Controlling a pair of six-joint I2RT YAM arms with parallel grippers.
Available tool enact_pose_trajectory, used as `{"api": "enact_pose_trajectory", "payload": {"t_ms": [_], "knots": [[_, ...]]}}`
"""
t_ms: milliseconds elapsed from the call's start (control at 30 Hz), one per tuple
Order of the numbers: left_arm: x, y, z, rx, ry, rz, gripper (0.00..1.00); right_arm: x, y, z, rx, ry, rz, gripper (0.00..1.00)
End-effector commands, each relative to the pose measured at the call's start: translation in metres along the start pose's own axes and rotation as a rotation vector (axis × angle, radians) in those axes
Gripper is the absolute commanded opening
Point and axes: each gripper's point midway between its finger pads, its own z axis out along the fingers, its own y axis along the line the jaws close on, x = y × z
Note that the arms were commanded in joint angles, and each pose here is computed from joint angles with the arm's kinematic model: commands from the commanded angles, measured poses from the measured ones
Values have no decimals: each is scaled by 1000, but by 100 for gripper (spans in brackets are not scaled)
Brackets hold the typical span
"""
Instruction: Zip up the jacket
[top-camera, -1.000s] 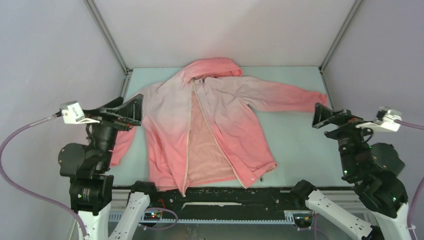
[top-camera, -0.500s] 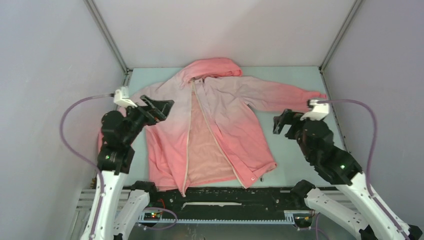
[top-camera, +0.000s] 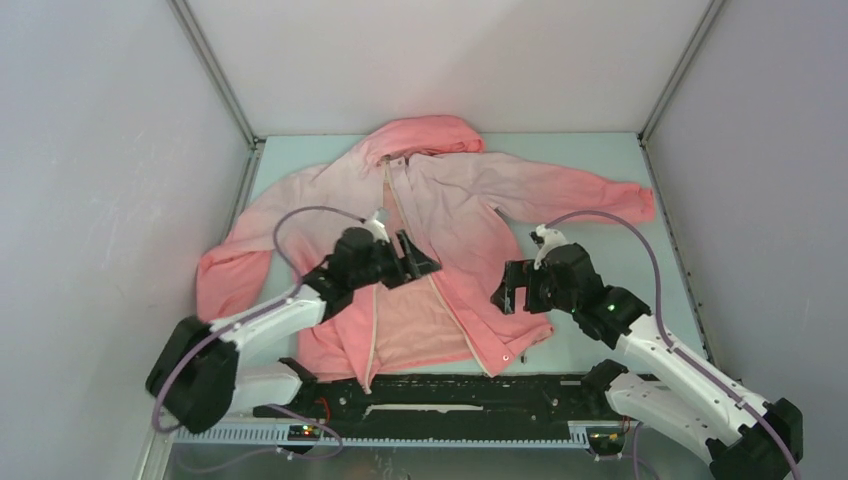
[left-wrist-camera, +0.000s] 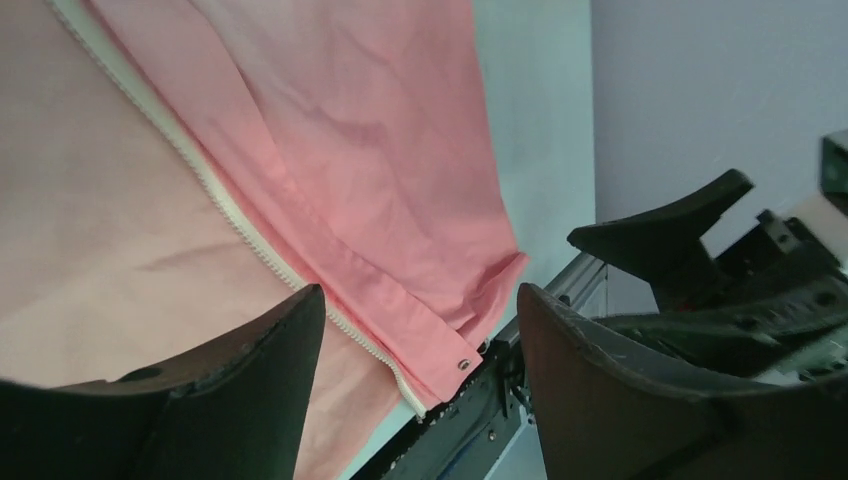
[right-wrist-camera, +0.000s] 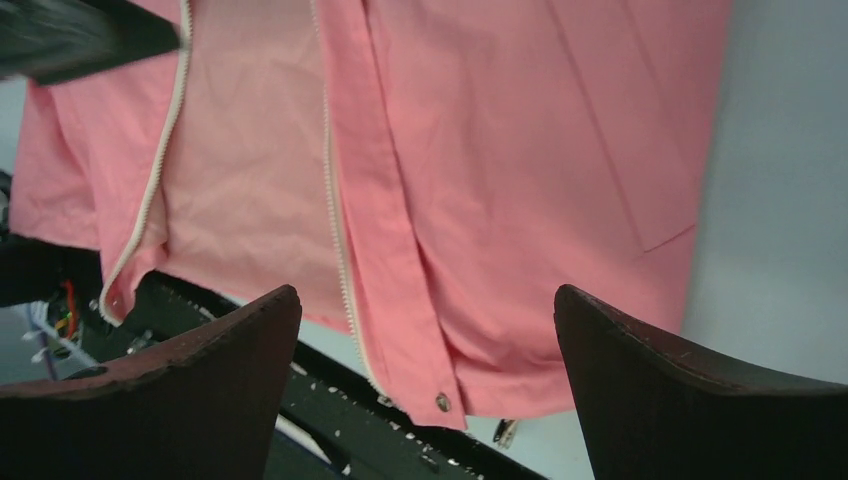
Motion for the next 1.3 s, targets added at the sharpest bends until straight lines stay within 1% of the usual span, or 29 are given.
{"api": "enact_pose_trajectory", "payload": {"t_ms": [0,67,167,233,333,400,500,567,633,800,833,900,967,1067,1133,1267], "knots": [[17,-21,32,52,-43,-84,73,-1,28,2,-148,12,33,100],[34,-21,40,41,-46,-134,71,1,30,3,-156,21,38,100],[59,-15,46,-9,-37,-210,66,2,27,3,-146,17,44,99],[74,-6,49,-64,-33,-257,65,1,25,3,-136,7,46,100],[103,15,52,-223,34,-319,63,0,23,4,-128,4,46,100],[118,18,52,-274,62,-343,63,0,22,5,-124,4,46,100],[130,26,49,-333,50,-392,63,0,19,8,-109,10,54,100],[132,29,50,-346,49,-406,63,2,18,9,-101,18,62,99],[134,27,54,-321,60,-424,63,4,16,10,-94,27,70,100],[138,11,73,-250,110,-433,59,6,16,12,-92,36,77,99],[139,8,76,-236,120,-430,57,7,16,11,-93,38,77,100],[139,1,81,-203,130,-414,49,9,15,11,-92,40,77,99],[135,0,82,-190,124,-389,45,10,15,11,-92,43,77,100],[121,6,79,-184,80,-367,41,12,16,11,-103,47,84,100],[107,7,77,-152,47,-350,31,14,19,11,-127,49,90,99],[83,-3,76,-88,13,-284,18,22,35,14,-226,73,106,95]]}}
